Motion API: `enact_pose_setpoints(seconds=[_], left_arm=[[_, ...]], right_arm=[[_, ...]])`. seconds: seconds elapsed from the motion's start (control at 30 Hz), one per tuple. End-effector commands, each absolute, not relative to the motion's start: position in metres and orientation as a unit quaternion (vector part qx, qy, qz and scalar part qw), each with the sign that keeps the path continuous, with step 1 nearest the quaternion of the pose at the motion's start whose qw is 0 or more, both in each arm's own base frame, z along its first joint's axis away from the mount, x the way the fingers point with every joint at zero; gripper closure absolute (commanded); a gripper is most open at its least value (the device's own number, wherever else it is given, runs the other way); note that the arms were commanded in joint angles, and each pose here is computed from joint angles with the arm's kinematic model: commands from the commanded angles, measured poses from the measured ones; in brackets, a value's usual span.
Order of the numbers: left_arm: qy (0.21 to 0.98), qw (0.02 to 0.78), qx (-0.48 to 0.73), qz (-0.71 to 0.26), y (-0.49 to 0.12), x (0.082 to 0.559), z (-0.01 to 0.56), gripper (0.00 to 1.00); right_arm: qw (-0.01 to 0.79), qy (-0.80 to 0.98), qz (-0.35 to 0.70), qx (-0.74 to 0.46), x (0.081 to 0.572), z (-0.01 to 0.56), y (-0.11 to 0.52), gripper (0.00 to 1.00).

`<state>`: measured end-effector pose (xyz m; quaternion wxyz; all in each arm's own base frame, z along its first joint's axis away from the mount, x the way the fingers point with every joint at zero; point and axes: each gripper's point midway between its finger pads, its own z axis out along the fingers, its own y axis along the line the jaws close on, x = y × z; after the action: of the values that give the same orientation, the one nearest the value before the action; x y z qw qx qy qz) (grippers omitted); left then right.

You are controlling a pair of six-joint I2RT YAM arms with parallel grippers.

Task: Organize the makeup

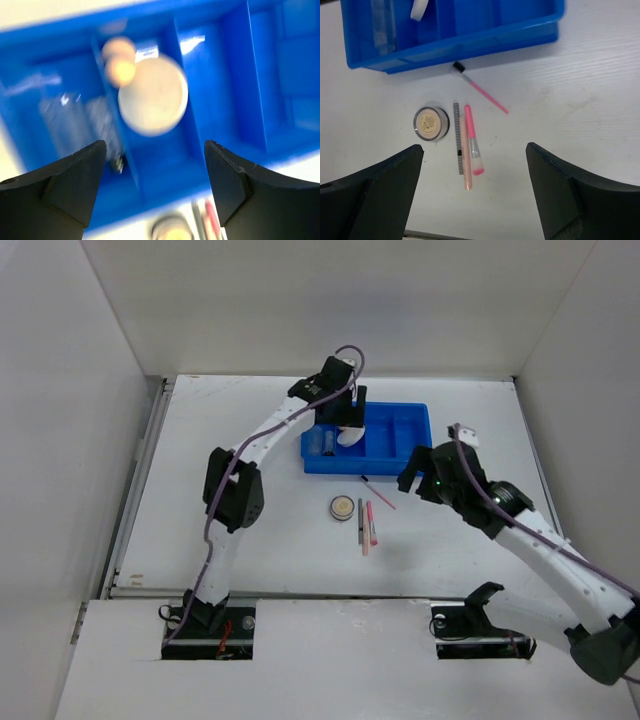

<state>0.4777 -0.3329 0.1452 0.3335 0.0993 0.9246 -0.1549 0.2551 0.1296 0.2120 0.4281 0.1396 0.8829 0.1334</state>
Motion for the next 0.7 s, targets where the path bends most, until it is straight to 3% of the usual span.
enact_pose_setpoints(seconds=[0.0,0.03,0.13,0.27,0.37,0.67], left_arm=[[0.887,0.417,0.075,-0.182,-0.301,0.445,0.264,0.24],[0.898,0.405,0.068,-0.155,-0.285,0.434,0.245,0.24],[0.891,0.438,0.020,-0.122,-0.243,0.406,0.273,0.24],[0.900,0.429,-0.035,-0.067,-0.185,0.365,0.257,0.19],[0.894,0.438,-0.088,-0.043,-0.145,0.345,0.267,0.18],[0.888,0.444,-0.119,-0.029,-0.106,0.316,0.264,0.18]], right_arm=[[0.417,0.884,0.199,0.067,0.281,0.204,0.185,0.11],[0.408,0.888,0.202,0.058,0.283,0.197,0.195,0.14],[0.402,0.889,0.221,0.009,0.291,0.188,0.242,0.15],[0.380,0.900,0.208,-0.040,0.292,0.165,0.288,0.02],[0.362,0.912,0.182,-0.060,0.300,0.139,0.305,0.00],[0.343,0.926,0.117,-0.103,0.311,0.086,0.347,0.00]])
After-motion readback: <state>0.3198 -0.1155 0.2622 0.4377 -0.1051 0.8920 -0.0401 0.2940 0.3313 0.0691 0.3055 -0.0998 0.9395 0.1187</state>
